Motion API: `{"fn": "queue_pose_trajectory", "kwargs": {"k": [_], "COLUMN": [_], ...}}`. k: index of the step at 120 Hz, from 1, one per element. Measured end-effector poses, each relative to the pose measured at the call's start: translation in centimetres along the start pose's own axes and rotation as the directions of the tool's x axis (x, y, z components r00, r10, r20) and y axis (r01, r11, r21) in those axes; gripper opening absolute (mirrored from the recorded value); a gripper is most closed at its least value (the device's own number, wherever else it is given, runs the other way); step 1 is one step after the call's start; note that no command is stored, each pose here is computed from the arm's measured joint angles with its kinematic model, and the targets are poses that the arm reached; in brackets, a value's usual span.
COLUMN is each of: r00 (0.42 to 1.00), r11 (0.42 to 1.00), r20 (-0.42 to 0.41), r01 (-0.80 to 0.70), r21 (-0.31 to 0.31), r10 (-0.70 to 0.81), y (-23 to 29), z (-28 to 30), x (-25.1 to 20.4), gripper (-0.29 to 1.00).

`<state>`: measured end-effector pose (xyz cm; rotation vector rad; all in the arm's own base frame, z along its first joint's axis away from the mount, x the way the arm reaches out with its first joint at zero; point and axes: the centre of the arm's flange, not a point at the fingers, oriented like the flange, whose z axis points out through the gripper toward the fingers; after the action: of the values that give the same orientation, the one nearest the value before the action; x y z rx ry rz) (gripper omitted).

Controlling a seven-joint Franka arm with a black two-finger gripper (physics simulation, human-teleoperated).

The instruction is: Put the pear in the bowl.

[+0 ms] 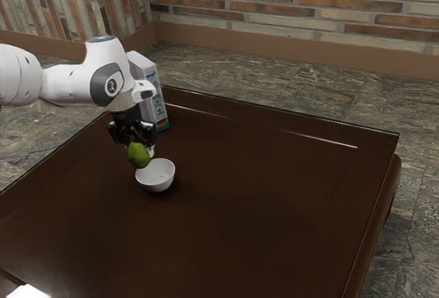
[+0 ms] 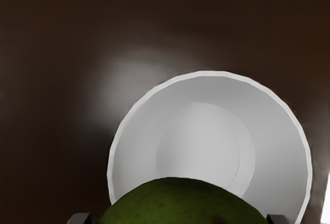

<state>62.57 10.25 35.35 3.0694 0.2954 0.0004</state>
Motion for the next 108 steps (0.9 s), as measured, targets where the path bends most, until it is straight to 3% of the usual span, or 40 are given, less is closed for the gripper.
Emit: {"fn": "queue_pose_trajectory", "kwargs": {"k": [40,54,76,84,101,108], "r00": [0.997,0.997,0.996,0.995,0.961,0.943], "r11": [0.998,0.998,0.995,0.993,0.977,0.962], "r20": [0.061,0.058,0.036,-0.006,-0.184,-0.194], "r01": [-0.046,-0.056,-0.082,-0.101,-0.212,-0.272], "r21": [-0.031,-0.04,-0.052,-0.054,-0.002,0.023], "r10": [0.048,0.058,0.083,0.101,0.208,0.271], "y": [2.0,2.1,2.5,3.0,6.9,9.7], "z": [3.0,2.8,1.2,-2.6,-23.2,-27.9], "x": [1.3,1.5,1.7,1.3,-6.2,-8.9], "gripper": [0.29,0.45,0.59,0.62,0.66,0.67]}}
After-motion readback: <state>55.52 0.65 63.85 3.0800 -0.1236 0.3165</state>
